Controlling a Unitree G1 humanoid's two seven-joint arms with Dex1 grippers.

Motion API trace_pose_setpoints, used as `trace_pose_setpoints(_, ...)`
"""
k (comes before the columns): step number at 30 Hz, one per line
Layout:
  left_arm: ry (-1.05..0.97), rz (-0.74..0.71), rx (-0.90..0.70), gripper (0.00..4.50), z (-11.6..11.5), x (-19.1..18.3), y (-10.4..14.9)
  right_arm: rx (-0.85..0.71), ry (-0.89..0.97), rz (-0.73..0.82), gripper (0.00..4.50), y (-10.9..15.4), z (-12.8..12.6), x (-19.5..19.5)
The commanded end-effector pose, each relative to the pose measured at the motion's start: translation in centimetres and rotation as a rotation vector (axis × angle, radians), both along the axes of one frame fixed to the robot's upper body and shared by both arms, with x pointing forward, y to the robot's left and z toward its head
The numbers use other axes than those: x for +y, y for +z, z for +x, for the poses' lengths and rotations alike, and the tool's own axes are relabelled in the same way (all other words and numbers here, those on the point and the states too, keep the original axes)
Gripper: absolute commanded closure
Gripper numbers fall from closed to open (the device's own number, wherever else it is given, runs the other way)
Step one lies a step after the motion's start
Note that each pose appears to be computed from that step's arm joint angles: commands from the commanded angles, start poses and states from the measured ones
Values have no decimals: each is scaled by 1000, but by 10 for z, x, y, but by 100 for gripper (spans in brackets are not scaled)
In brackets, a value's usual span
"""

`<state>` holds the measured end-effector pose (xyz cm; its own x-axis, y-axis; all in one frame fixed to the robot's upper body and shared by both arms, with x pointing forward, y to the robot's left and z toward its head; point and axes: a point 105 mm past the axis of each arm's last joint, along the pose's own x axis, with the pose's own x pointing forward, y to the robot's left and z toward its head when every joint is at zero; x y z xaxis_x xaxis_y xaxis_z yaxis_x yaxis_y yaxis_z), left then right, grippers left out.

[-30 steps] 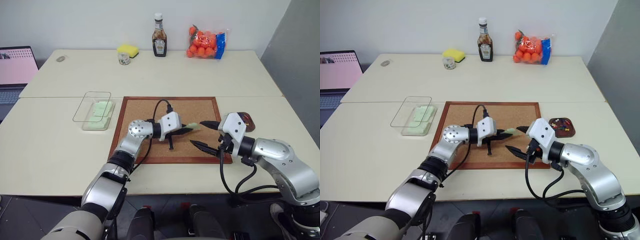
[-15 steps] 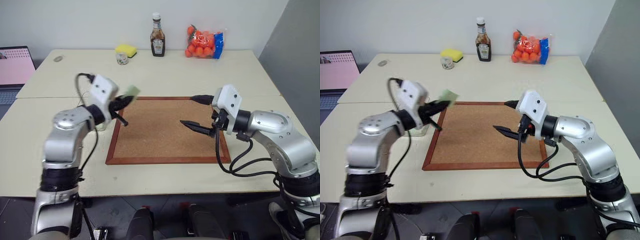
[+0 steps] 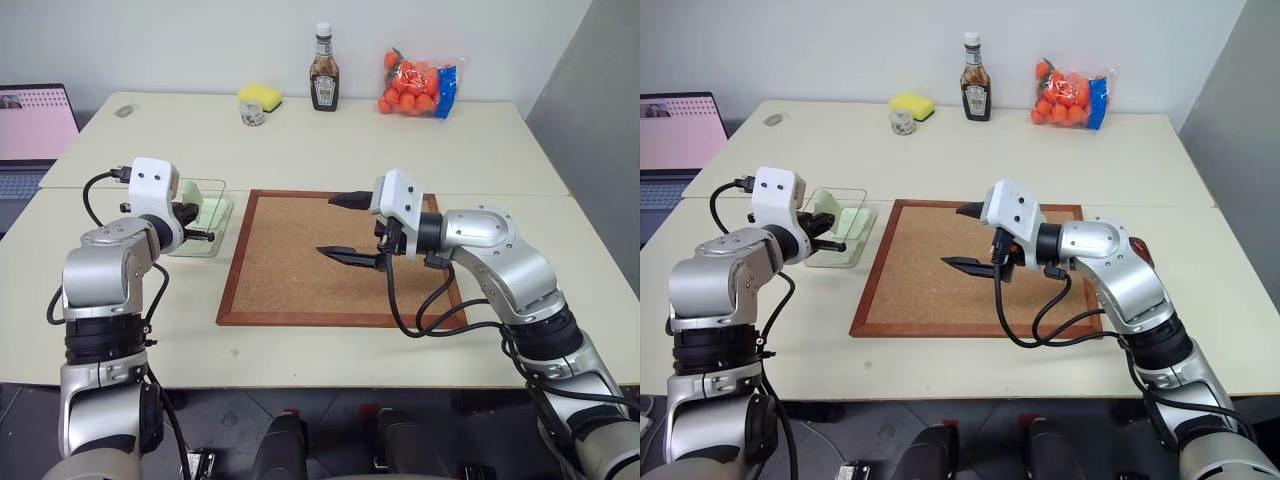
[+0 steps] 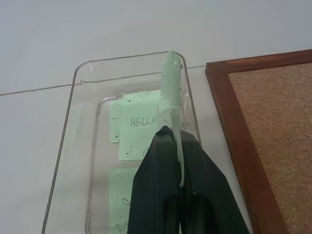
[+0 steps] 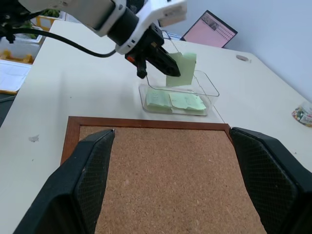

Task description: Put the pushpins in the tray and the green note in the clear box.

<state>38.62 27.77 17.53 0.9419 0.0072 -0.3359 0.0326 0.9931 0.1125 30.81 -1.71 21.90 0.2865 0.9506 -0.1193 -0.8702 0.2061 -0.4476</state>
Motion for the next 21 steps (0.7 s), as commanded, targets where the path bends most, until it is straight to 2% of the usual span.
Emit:
trace_pose_setpoints(1, 96, -122, -5, 450, 5, 17, 10, -54, 21, 17, 52, 12, -4, 4)
trace_pose_setpoints(6, 213, -222, -8, 354, 12, 34, 17, -50, 21, 23, 41, 12, -5, 5)
trace_pose_setpoints(12, 223, -209, -14, 249, 15, 35, 22, -46, 21, 26, 41, 13, -6, 5)
trace_pose_setpoints(18, 218, -202, 29, 139, 16, 34, 14, -41, 15, 34, 41, 13, -6, 5)
trace_pose_setpoints(21, 139, -150, 31, 74, 19, 20, 15, -42, 9, 39, 41, 14, -6, 4)
